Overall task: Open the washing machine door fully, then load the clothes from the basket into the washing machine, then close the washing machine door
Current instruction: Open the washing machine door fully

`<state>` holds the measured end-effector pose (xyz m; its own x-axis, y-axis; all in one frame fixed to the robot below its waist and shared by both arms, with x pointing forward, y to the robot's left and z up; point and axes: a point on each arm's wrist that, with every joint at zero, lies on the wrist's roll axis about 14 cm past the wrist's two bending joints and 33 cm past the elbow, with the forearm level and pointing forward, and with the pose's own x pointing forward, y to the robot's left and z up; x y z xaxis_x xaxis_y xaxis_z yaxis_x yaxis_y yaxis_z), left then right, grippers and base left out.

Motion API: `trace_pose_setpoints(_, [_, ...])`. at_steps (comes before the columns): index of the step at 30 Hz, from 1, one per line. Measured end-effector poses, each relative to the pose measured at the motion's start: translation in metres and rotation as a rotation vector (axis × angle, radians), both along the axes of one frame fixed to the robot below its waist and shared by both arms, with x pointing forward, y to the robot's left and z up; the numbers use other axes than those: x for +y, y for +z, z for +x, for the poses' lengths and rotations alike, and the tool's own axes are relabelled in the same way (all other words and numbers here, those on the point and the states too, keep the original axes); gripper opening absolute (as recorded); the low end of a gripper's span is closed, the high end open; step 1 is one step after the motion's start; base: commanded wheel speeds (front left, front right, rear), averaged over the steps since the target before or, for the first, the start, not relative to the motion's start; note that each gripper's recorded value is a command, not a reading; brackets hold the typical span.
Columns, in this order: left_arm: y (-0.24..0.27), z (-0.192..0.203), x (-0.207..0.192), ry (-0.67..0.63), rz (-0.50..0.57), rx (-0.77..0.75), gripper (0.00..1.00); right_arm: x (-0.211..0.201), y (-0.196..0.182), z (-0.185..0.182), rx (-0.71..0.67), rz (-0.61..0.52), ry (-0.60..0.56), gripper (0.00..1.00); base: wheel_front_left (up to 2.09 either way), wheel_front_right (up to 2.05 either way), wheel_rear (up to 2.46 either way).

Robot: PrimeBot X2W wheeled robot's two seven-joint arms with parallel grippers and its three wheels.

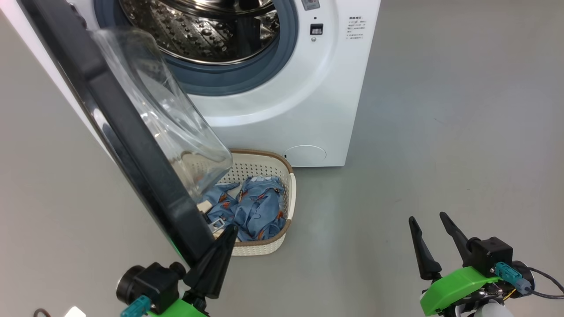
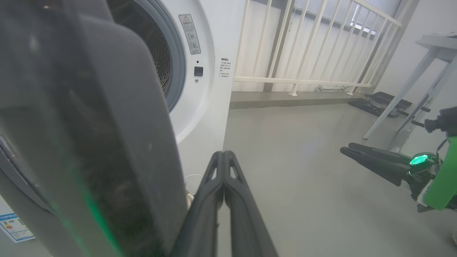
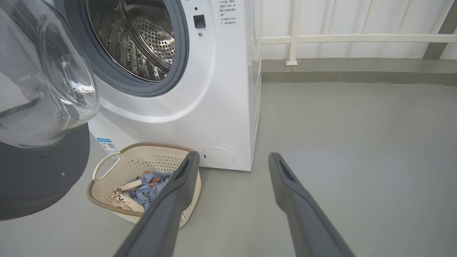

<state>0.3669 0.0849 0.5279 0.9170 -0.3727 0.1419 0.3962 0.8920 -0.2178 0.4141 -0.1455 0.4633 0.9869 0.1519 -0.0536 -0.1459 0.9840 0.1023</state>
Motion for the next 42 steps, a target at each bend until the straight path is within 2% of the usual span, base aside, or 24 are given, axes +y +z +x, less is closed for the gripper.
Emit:
trace_pose_setpoints(15, [0.000,-0.001,0.007,0.052,-0.013,0.015,0.00,0.009,-0.003,0.002,0.011,0.018,0.020,1.00,0.00,0.00,0.00])
trace_pose_setpoints(31, [0.014,0.013,-0.008,0.018,-0.028,-0.016,0.00,0.009,-0.012,0.001,0.037,0.022,0.021,1.00,0.00,0.00,0.00])
trace_pose_setpoints(42, [0.010,0.014,-0.003,0.037,-0.030,0.000,0.00,0.013,-0.011,0.009,0.031,0.026,0.030,1.00,0.00,0.00,0.00])
